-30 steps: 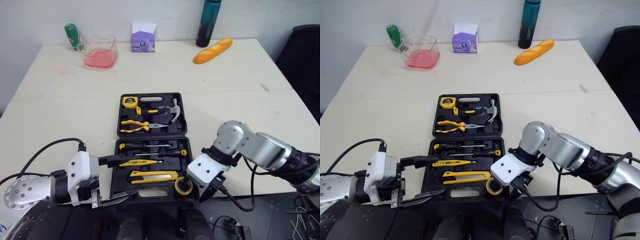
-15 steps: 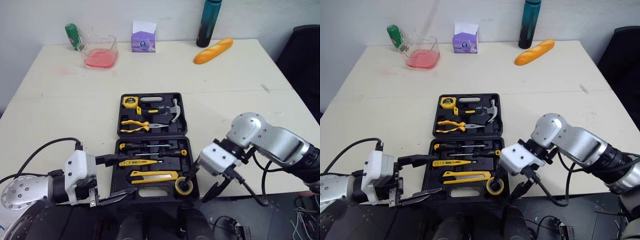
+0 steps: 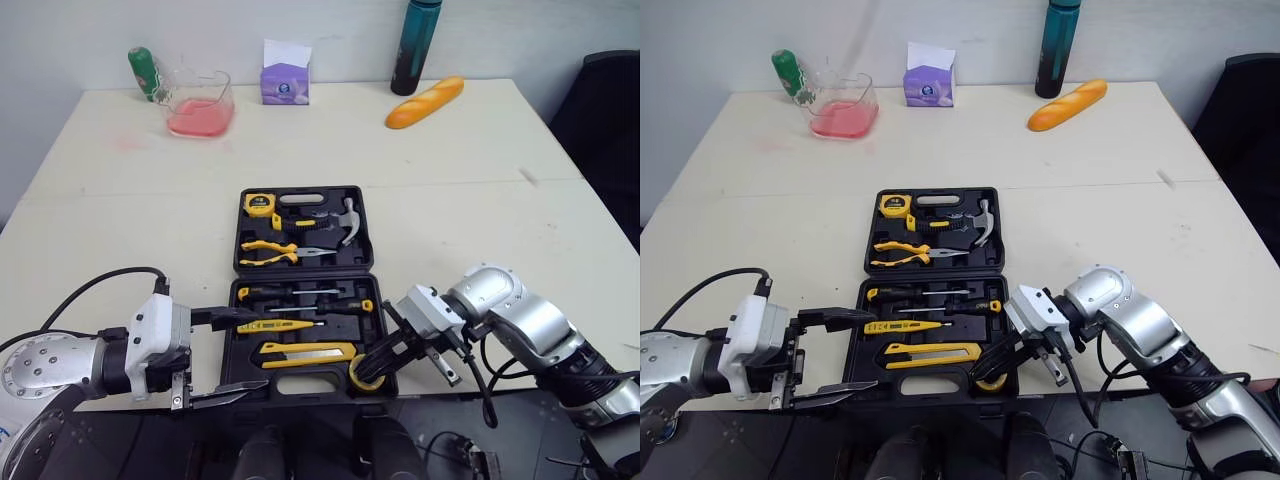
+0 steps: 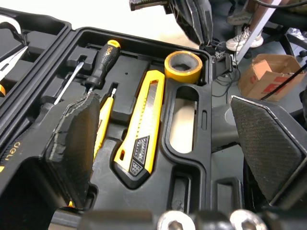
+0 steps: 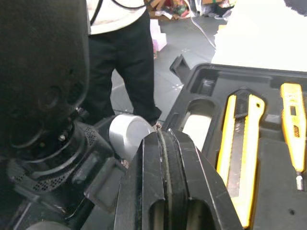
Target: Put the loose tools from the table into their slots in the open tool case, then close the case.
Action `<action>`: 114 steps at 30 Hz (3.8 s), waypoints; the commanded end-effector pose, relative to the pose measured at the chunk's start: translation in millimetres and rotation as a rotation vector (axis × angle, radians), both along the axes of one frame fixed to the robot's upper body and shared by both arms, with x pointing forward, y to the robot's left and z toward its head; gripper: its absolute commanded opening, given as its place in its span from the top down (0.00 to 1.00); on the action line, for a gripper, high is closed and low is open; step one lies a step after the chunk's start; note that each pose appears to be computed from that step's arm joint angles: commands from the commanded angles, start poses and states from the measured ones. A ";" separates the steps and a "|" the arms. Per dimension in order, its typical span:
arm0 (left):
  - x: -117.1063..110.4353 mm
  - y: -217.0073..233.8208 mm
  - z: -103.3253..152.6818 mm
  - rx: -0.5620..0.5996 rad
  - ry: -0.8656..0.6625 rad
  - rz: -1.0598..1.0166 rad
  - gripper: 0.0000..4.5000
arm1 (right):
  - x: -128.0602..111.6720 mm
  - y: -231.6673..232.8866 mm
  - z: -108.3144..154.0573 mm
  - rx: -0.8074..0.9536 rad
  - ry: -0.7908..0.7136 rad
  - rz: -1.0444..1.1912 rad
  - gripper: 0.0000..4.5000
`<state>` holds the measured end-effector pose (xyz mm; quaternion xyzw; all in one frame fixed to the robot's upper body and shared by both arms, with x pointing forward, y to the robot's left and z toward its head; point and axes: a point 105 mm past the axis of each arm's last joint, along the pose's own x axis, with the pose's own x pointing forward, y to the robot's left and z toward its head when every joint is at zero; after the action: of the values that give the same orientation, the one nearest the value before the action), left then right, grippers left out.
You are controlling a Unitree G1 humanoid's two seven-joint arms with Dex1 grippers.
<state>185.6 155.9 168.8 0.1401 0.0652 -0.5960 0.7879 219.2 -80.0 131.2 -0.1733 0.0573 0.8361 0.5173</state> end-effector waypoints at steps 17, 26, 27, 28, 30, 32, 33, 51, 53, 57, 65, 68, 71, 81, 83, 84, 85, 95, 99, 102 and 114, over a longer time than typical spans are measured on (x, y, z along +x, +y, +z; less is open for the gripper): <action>-5.7 5.6 -1.3 0.028 0.008 0.024 0.00 | 18.8 -14.7 -74.0 -0.178 -0.036 -0.211 0.98; 6.2 14.2 0.0 0.005 -0.017 0.099 0.00 | 27.3 -17.0 -16.5 0.022 0.028 -0.281 0.98; 10.0 18.0 1.4 0.005 -0.029 0.128 0.00 | 29.1 -20.5 -8.8 0.023 0.020 -0.297 0.98; 12.7 20.6 2.4 0.005 -0.037 0.148 0.00 | 29.8 -22.8 -4.0 0.020 0.015 -0.306 0.98; 19.7 27.8 4.7 0.013 -0.071 0.196 0.00 | 33.1 -25.2 4.4 0.038 0.001 -0.341 0.98; 31.3 47.4 8.9 0.021 -0.108 0.289 0.00 | 45.2 -32.0 22.1 0.106 0.001 -0.450 0.98; 36.9 57.3 11.9 0.011 -0.125 0.337 0.00 | 53.9 -38.5 28.3 0.127 -0.021 -0.515 0.98; 107.8 79.7 -34.9 0.020 -0.044 0.637 0.96 | 131.1 -71.6 -10.7 0.009 -0.271 -0.877 1.00; 111.9 76.5 -40.5 0.019 -0.031 0.650 0.98 | 131.1 -67.1 -15.2 -0.007 -0.283 -0.853 1.00; 116.1 70.5 -50.9 0.035 0.000 0.648 0.98 | 134.3 -58.5 -16.3 0.008 -0.285 -0.847 1.00; 124.3 47.2 -51.4 0.013 0.013 0.583 0.98 | 134.2 -36.1 -12.0 0.026 -0.290 -0.791 1.00; 125.8 41.9 -51.0 0.011 0.009 0.566 0.98 | 133.4 -30.9 -7.9 0.039 -0.290 -0.778 1.00; 124.8 35.3 -53.6 0.054 -0.003 0.521 0.98 | 131.9 -26.8 -2.4 0.058 -0.268 -0.776 1.00; 144.5 25.0 -51.2 0.015 -0.020 0.569 0.98 | 150.1 -30.9 2.2 0.019 -0.309 -0.829 1.00; 147.3 25.6 -51.5 0.022 -0.019 0.577 0.98 | 153.0 -31.1 -0.4 0.007 -0.307 -0.839 1.00; 148.7 26.2 -51.2 0.022 -0.019 0.584 0.98 | 154.3 -30.8 -2.0 0.003 -0.307 -0.842 1.00; 149.7 27.3 -51.0 0.024 -0.020 0.592 0.98 | 155.7 -30.3 -3.1 0.001 -0.308 -0.847 1.00; 151.8 52.2 -45.3 -0.004 -0.011 0.707 0.79 | 168.7 -50.4 3.2 -0.001 -0.081 -1.070 0.68; 140.2 76.1 -26.3 0.002 -0.046 0.755 0.41 | 157.5 -71.4 28.0 -0.006 0.001 -1.086 0.26; 132.5 82.9 -18.1 -0.001 -0.019 0.764 0.09 | 156.7 -83.5 33.8 -0.087 0.018 -1.151 0.00; 151.5 75.4 18.5 -0.007 0.420 0.881 0.01 | 161.9 -62.2 72.7 -0.261 0.375 -1.310 0.00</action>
<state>339.6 225.5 203.3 -0.0129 0.2250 -0.2440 0.9432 380.2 -139.8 203.6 -0.0252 0.3301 0.3650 0.8702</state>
